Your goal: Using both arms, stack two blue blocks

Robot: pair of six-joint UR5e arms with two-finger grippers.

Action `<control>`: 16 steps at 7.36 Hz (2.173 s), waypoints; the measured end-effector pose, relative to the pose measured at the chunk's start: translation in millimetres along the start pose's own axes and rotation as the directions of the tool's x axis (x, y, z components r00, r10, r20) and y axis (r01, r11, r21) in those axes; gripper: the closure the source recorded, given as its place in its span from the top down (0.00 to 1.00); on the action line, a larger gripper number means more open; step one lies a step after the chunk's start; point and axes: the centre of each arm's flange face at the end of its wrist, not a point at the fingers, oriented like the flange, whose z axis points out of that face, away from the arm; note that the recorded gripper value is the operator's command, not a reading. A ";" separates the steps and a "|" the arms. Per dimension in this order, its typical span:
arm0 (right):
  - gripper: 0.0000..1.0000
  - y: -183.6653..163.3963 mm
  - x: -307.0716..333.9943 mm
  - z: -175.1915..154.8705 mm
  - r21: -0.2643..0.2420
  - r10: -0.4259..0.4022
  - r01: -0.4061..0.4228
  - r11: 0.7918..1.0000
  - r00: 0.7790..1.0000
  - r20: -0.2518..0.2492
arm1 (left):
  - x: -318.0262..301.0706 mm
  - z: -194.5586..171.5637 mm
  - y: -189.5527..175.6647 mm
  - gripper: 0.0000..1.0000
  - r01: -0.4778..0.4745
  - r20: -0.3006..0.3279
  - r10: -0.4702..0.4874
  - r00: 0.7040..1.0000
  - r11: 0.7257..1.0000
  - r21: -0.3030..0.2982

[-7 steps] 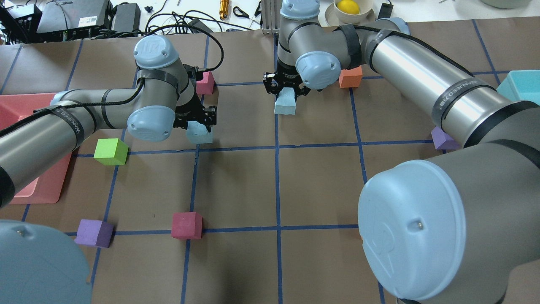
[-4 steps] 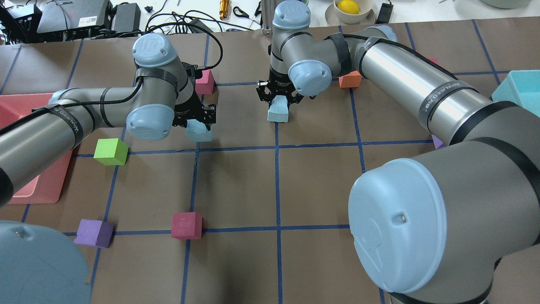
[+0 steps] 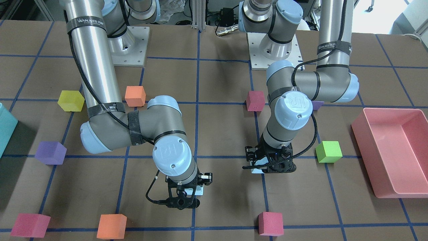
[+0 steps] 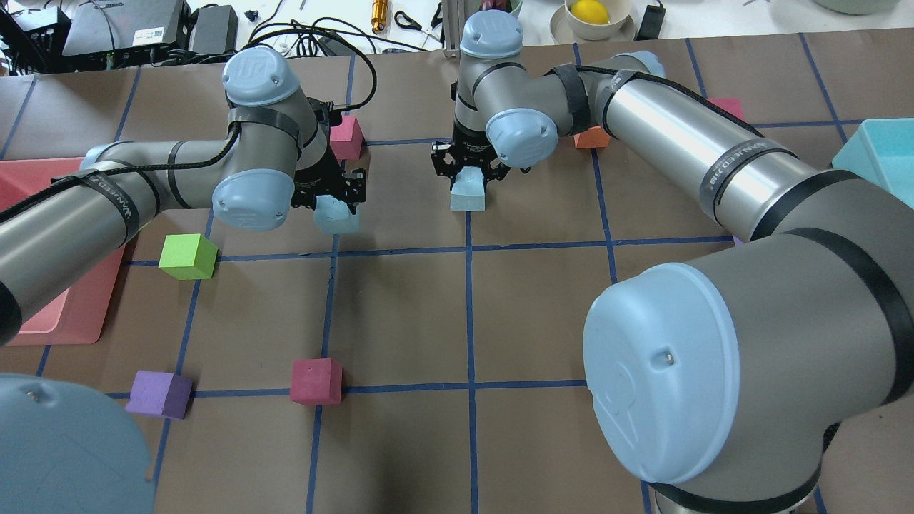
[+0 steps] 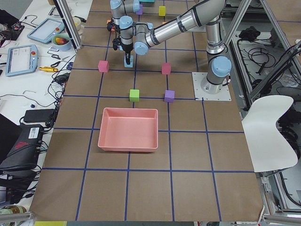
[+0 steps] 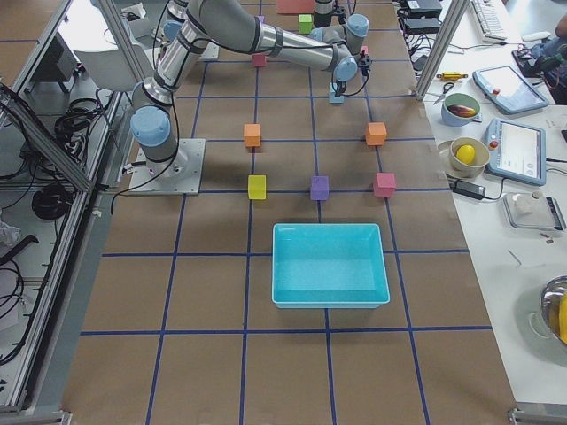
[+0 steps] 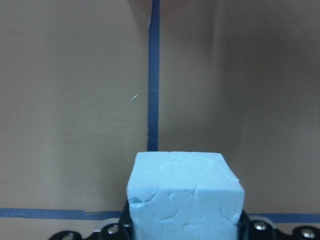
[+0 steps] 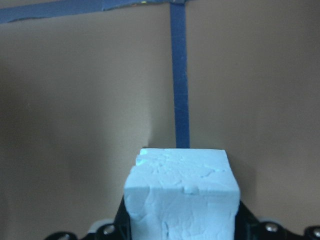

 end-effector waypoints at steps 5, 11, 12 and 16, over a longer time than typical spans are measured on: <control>1.00 -0.4 8.3 -74.1 0.031 0.000 0.000 1.000 1.000 -0.004 | 13.0 -20.1 -21.4 0.15 0.040 -0.045 -0.040 0.998 0.999 -0.017; 1.00 88.8 176.3 -257.5 -0.071 -0.030 0.024 0.997 0.996 -0.081 | 133.9 -48.1 -61.4 0.17 0.091 -0.056 -0.090 0.994 0.996 0.011; 1.00 113.6 195.1 -263.0 -0.076 -0.035 0.028 0.997 0.995 -0.094 | 155.4 -47.5 -66.2 0.17 0.101 -0.049 -0.100 0.994 0.995 0.014; 1.00 173.7 207.9 -282.1 -0.046 -0.037 0.030 0.998 0.988 -0.151 | 206.9 -22.1 -60.8 0.25 0.087 0.013 -0.088 0.996 0.996 0.014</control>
